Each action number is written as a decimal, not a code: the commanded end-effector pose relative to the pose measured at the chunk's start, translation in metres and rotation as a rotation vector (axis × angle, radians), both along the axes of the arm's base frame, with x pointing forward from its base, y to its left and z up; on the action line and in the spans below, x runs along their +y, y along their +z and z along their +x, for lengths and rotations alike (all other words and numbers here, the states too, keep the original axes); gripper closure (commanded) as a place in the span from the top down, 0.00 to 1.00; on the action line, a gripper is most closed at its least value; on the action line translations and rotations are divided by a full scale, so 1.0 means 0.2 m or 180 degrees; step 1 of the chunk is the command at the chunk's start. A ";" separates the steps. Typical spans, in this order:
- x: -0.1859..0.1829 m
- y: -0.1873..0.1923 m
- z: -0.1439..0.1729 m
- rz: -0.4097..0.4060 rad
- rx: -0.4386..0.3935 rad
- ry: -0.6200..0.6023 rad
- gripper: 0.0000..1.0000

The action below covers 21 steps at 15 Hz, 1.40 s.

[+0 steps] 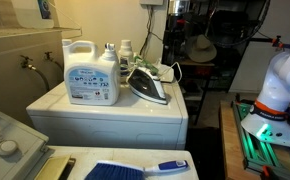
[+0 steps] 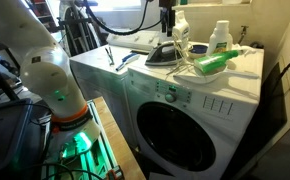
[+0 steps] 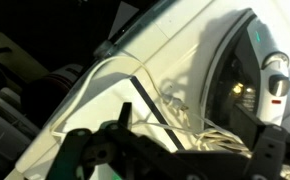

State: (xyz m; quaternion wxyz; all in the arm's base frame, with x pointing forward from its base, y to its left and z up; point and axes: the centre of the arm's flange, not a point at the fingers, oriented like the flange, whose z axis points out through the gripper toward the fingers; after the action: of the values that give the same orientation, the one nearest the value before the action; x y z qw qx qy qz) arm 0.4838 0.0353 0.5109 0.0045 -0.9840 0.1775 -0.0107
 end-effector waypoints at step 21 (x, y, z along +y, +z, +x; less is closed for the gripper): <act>0.42 -0.46 0.21 0.0563 -0.0198 0.0191 0.45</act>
State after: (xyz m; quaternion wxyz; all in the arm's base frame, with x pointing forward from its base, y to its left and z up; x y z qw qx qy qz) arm 0.5296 0.1227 0.4269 0.0890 -0.9834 0.1554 -0.0276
